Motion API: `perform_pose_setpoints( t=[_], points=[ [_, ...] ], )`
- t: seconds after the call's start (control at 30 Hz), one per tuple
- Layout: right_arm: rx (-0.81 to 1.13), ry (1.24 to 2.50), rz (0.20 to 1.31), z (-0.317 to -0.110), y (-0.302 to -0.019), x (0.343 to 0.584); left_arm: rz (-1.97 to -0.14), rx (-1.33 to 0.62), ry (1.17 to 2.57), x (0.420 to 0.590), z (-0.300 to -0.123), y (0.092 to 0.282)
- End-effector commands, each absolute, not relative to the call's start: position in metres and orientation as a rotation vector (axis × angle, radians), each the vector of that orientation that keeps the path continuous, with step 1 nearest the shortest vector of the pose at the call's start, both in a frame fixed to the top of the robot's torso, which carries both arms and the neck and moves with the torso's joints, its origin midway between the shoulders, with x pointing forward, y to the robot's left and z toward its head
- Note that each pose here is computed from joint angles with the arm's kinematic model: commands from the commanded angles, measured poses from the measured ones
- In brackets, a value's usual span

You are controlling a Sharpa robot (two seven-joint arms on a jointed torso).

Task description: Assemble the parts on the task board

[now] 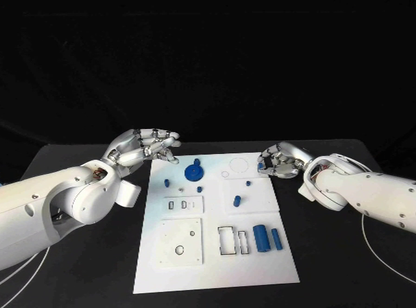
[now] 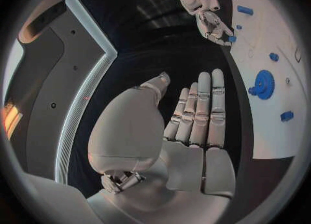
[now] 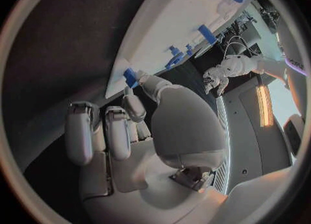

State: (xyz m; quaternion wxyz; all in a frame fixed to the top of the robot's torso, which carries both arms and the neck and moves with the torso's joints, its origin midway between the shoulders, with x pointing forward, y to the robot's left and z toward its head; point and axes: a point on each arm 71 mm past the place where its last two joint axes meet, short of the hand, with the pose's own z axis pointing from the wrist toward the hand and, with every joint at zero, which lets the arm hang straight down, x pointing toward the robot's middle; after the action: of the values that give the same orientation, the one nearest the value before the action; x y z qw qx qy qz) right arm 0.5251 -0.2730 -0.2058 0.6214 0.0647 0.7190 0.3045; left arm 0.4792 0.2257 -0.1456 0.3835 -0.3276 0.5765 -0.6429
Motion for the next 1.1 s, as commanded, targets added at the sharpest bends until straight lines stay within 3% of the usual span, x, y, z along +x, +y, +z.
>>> perform_pose_setpoints(
  t=[0.03,1.1],
  points=[
    [0.148,1.666,0.699,-0.2070,-0.2714,0.5250,-1.666,-0.823,1.472,0.4780,-0.1445,0.2235],
    [0.129,1.619,0.690,-0.2055,-0.2687,0.5262,-1.666,-0.824,1.477,0.4771,-0.1443,0.2239]
  ],
)
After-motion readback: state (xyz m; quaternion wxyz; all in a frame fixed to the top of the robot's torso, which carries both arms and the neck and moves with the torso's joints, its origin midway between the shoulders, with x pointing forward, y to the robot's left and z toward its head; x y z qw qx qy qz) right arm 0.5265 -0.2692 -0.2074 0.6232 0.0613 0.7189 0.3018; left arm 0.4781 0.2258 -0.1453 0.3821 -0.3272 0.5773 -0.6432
